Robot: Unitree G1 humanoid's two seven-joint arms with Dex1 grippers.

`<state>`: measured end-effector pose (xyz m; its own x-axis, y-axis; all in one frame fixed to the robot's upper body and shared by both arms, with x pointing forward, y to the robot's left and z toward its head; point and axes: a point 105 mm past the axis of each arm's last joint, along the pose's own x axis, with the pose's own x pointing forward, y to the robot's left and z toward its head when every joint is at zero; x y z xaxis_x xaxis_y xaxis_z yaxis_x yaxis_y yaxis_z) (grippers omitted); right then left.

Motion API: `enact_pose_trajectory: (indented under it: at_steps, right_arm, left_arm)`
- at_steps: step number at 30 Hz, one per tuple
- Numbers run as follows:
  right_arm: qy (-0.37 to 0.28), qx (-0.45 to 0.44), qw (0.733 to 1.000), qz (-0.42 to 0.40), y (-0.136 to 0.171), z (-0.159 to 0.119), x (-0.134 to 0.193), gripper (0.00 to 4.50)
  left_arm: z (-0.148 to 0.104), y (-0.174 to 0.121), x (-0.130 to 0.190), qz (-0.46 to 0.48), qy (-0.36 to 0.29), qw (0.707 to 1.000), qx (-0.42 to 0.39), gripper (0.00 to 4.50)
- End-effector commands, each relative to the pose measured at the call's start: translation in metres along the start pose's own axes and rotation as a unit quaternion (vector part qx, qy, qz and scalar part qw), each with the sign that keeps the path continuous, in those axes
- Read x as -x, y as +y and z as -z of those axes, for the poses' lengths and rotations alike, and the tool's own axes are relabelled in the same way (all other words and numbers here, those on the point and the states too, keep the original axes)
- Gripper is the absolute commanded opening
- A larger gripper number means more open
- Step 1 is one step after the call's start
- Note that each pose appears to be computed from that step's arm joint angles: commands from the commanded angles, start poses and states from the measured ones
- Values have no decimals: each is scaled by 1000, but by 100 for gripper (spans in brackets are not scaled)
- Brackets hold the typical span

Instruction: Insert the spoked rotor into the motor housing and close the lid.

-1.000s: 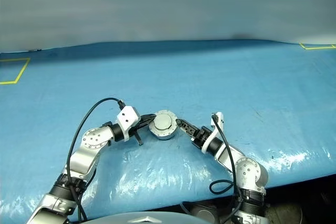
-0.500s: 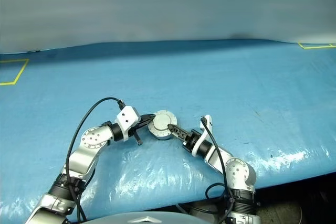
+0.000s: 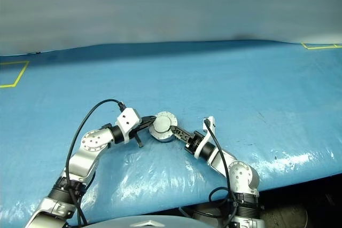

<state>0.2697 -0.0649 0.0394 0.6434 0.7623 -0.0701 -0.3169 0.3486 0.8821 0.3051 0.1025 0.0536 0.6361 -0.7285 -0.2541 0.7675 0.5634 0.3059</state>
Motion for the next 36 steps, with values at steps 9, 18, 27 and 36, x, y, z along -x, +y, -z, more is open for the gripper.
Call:
enact_pose_trajectory:
  at_steps: [9,18,27,36]
  right_arm:
    - [2,-14,999,-48,26,0,-16,140]
    - [19,-4,1000,-10,12,8,-17,120]
    - [-10,-43,999,11,2,-3,-19,120]
    - [-57,-82,993,-70,34,-20,-30,120]
  left_arm:
    - [22,-20,-2,26,37,999,16,0]
    - [12,-17,1,20,9,999,27,0]
    - [-39,13,40,-23,-121,987,101,0]
    - [-42,38,68,-135,-174,947,233,0]
